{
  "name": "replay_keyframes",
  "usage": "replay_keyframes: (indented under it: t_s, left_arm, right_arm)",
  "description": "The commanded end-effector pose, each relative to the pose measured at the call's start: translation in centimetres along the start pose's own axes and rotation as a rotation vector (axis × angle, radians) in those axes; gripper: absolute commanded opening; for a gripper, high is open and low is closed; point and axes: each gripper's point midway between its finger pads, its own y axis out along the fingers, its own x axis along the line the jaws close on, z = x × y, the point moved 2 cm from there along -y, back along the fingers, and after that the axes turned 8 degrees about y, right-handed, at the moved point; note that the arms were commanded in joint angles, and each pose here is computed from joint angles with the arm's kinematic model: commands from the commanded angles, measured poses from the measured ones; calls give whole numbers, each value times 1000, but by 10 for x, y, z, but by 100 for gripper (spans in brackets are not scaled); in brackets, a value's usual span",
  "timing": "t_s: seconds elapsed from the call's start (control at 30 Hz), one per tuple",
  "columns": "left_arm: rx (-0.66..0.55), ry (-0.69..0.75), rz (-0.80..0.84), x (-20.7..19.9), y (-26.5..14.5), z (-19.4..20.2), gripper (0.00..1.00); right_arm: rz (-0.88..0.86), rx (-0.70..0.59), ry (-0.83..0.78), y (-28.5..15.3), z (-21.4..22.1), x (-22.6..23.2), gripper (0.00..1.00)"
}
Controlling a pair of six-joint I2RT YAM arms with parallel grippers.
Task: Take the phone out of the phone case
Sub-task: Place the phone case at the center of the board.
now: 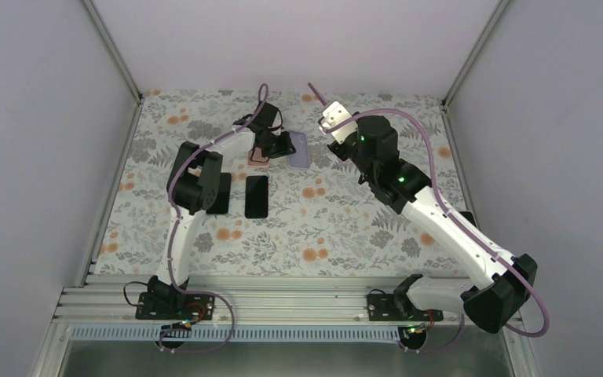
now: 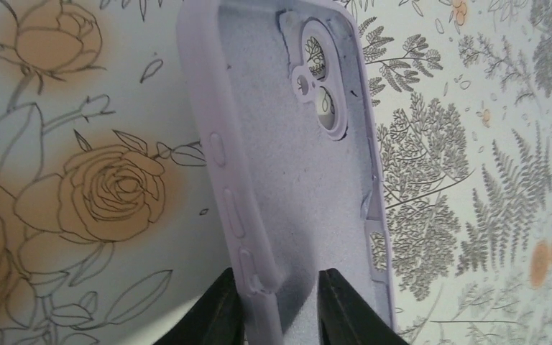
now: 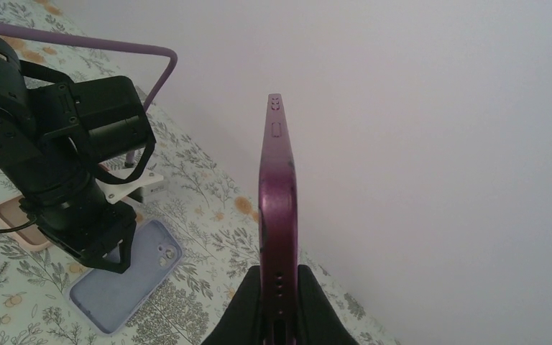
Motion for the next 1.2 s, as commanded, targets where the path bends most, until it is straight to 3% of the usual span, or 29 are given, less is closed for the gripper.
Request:
replay_keyframes:
  t_s: [0.0, 0.43, 0.87, 1.07, 1.17]
  left_arm:
    - [-10, 5, -60, 9, 6, -4, 28]
    - [-90, 90, -55, -20, -22, -25, 53]
    - [-227, 231, -27, -70, -89, -17, 56]
    - [-187, 302, 3, -94, -86, 18, 52]
    - [-216, 306, 31, -100, -102, 14, 51]
  right_arm:
    - [36, -90, 60, -13, -23, -16, 4]
    - [30, -92, 61, -12, -24, -15, 4]
    - [20, -110, 57, -23, -26, -18, 4]
    - [8, -108, 60, -23, -25, -18, 4]
    - [-6, -106, 44, -24, -20, -15, 4]
